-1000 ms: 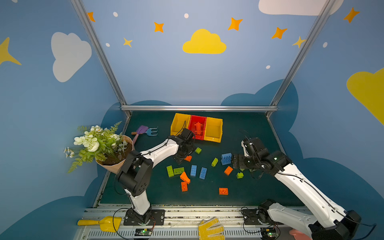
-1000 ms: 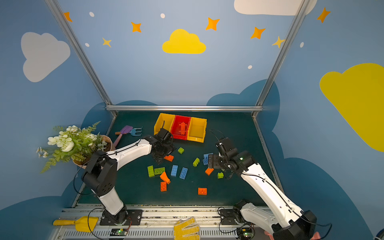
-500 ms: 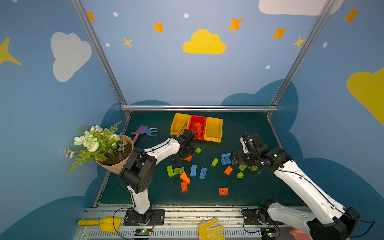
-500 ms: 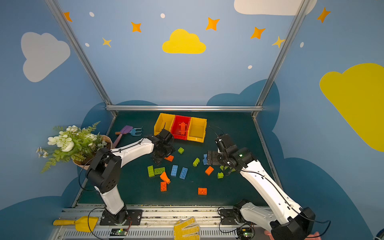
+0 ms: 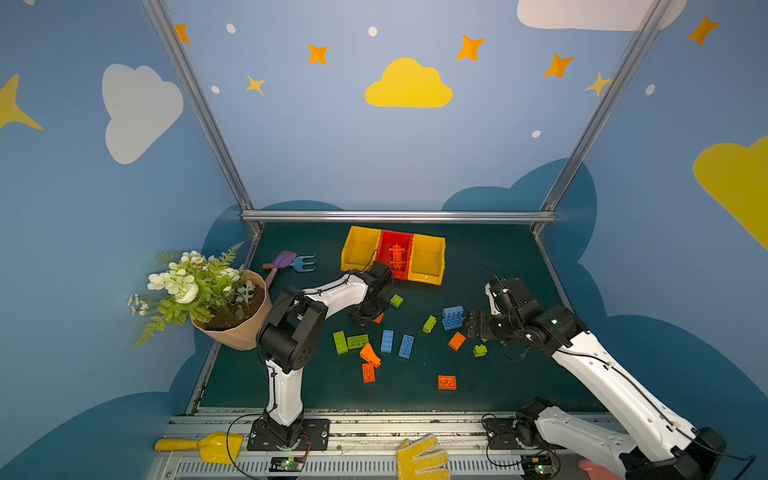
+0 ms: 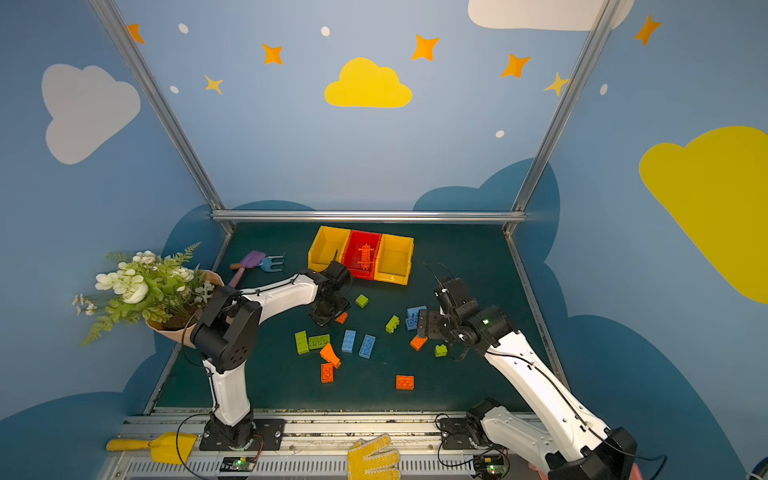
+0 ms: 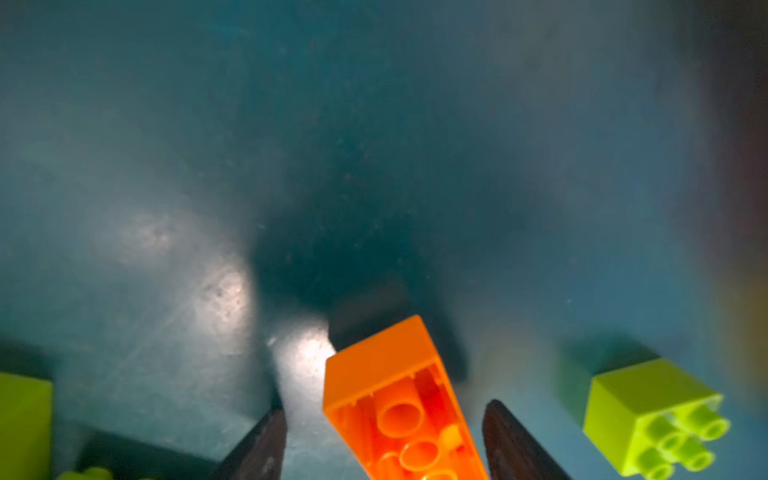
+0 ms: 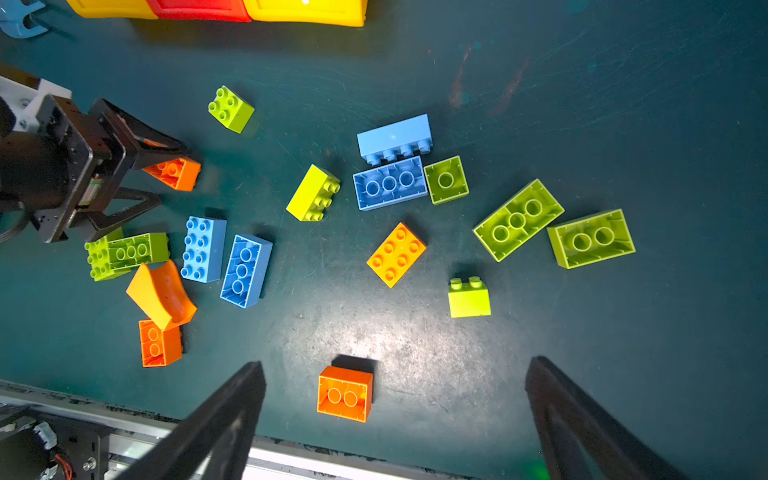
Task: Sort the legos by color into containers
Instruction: 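Carry the orange brick to the red bin with the left gripper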
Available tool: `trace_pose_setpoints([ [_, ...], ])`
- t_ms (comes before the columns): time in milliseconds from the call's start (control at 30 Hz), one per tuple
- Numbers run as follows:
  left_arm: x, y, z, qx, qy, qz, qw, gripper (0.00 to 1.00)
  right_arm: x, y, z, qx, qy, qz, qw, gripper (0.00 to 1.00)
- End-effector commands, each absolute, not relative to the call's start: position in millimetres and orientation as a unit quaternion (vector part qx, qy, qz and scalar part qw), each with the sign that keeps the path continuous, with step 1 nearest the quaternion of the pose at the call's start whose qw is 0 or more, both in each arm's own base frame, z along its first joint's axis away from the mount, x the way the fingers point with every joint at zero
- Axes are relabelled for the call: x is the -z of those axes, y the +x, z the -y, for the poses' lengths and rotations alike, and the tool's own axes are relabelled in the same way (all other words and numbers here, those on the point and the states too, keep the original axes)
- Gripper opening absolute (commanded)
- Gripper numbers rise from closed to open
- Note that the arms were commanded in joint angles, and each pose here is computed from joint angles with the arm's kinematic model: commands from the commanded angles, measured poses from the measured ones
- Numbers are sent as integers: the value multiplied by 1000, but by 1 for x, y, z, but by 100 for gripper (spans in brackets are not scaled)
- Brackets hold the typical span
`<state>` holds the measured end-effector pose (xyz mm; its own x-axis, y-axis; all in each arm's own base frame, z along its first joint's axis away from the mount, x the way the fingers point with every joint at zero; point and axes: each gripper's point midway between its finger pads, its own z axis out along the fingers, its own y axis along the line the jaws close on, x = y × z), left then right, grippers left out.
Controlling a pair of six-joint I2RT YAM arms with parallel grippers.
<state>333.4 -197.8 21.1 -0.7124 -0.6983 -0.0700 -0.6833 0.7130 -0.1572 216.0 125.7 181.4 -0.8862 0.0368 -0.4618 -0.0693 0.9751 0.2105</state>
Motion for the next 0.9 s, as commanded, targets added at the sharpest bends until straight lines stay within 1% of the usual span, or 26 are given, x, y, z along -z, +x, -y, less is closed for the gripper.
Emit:
trace_pose_setpoints([
  [0, -8, 323, 191, 38, -377, -924, 43, 65, -190, 218, -123, -109, -2, -963, 248, 96],
  [67, -6, 323, 192, 35, -373, -926, 37, 57, -190, 217, -123, -112, 0, -962, 248, 96],
  [200, -12, 326, 192, 27, -359, -932, 38, 37, -188, 217, -121, -111, 5, -962, 249, 96],
  [267, -23, 331, 191, 25, -347, -936, 48, 27, -188, 217, -121, -111, 6, -961, 252, 96],
  [400, -58, 348, 195, 26, -308, -947, 80, 16, -191, 221, -121, -114, 9, -959, 260, 96],
  [500, -95, 380, 209, 48, -260, -957, 123, 15, -194, 225, -122, -116, 10, -957, 265, 96],
  [633, -141, 433, 241, 76, -164, -967, 179, 18, -195, 231, -121, -118, 15, -956, 268, 96],
  [733, -158, 470, 256, 62, -104, -972, 204, 20, -194, 236, -120, -115, 21, -957, 266, 96],
  [833, -156, 501, 263, 45, -64, -971, 228, 22, -194, 242, -119, -111, 28, -958, 263, 96],
  [867, -151, 508, 262, 54, -71, -970, 227, 24, -194, 243, -118, -110, 30, -959, 261, 96],
])
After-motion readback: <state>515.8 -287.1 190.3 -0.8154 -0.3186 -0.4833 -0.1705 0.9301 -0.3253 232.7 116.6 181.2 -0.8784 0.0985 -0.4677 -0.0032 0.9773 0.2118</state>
